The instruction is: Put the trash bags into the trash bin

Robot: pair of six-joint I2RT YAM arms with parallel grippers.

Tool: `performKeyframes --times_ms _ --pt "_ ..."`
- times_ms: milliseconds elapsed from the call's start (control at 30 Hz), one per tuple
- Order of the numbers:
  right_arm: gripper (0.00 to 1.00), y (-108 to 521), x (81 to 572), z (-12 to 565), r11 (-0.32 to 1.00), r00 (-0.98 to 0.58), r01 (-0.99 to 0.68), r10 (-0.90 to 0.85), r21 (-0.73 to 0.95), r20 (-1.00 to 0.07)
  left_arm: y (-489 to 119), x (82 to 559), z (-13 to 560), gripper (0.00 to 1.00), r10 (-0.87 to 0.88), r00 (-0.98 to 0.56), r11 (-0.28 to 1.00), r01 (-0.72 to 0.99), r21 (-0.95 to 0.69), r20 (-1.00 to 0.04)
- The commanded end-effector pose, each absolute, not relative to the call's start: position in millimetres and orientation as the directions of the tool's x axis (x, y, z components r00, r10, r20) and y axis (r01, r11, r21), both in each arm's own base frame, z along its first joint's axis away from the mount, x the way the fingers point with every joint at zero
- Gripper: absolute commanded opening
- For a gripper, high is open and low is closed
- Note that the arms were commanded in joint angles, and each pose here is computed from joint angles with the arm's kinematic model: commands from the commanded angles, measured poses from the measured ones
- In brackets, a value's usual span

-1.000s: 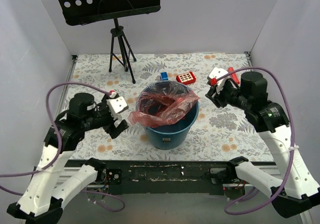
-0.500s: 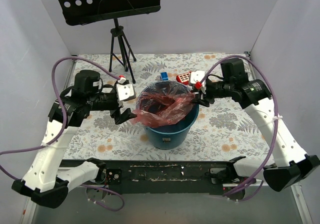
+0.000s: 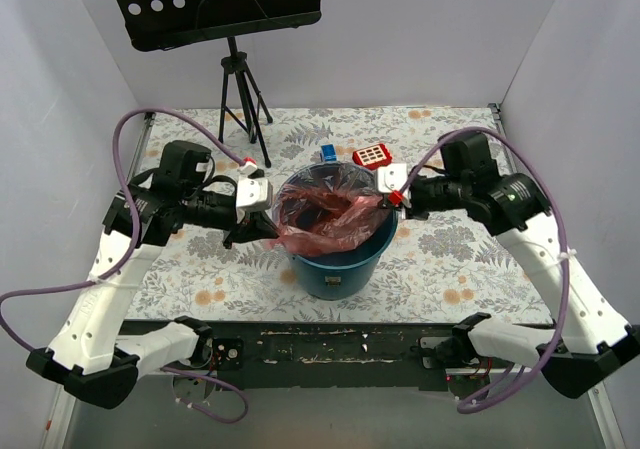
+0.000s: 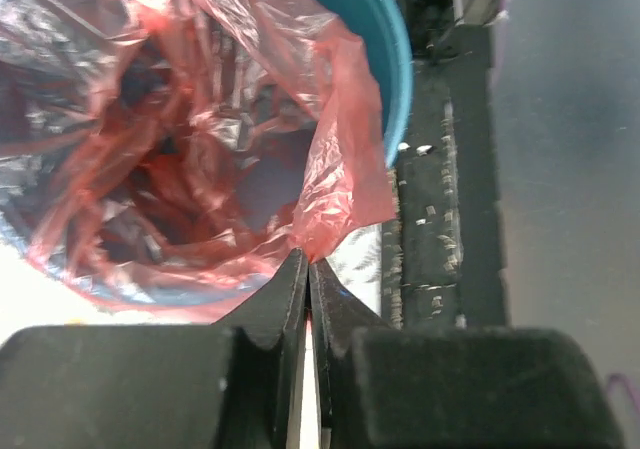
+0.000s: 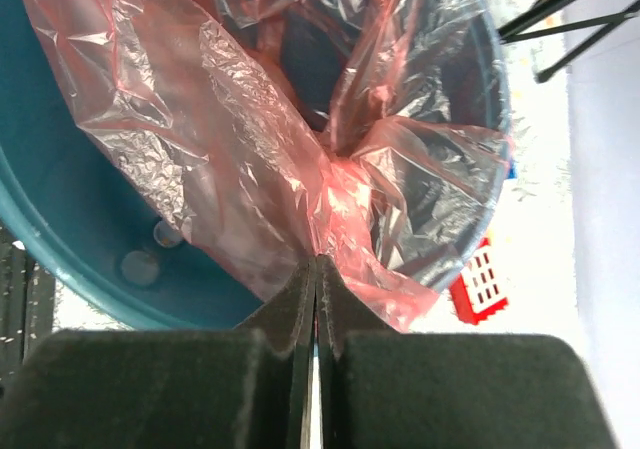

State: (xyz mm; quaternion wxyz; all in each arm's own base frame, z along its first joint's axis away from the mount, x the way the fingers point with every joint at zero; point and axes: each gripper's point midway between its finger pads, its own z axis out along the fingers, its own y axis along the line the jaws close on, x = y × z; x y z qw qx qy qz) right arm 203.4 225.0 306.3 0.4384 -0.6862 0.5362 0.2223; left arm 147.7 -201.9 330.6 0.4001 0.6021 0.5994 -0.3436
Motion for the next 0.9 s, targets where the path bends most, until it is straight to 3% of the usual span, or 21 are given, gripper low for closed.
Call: performKeyframes --times_ms 0,233,400,433,467,500,600,867 --pt "0.01 211 195 338 0.034 0.400 -0.875 -0.513 -0.484 -0.760 -217 114 342 0.00 0.374 -0.059 -0.031 0.997 -0.076 -0.926" --pt "0.01 197 172 352 0.051 0.412 -0.865 -0.497 -0.500 -0.763 -226 120 366 0.00 0.356 0.008 -0.034 0.999 -0.004 -0.934" --pt "0.01 200 164 345 0.063 0.343 -0.905 -0.480 -0.421 -0.808 -230 110 369 0.00 0.360 0.036 -0.078 0.997 0.008 -0.932" --pt "0.17 205 168 353 0.081 0.358 -0.896 -0.448 -0.436 -0.819 -232 111 368 0.00 0.364 0.039 -0.081 0.997 0.010 -0.930" --pt "0.39 210 171 357 0.078 0.372 -0.893 -0.423 -0.443 -0.826 -233 113 368 0.00 0.367 0.052 -0.084 0.996 0.022 -0.929" --pt "0.53 217 176 360 0.073 0.380 -0.892 -0.412 -0.446 -0.828 -235 115 367 0.00 0.368 0.071 -0.091 0.995 0.040 -0.927" --pt "0.75 238 191 357 0.012 0.358 -0.916 -0.429 -0.401 -0.829 -239 119 372 0.00 0.362 0.105 -0.097 0.992 0.075 -0.926" --pt "0.79 257 188 312 -0.157 0.384 -0.922 -0.484 -0.354 -0.786 -241 129 379 0.00 0.362 0.163 -0.073 0.987 0.146 -0.918"
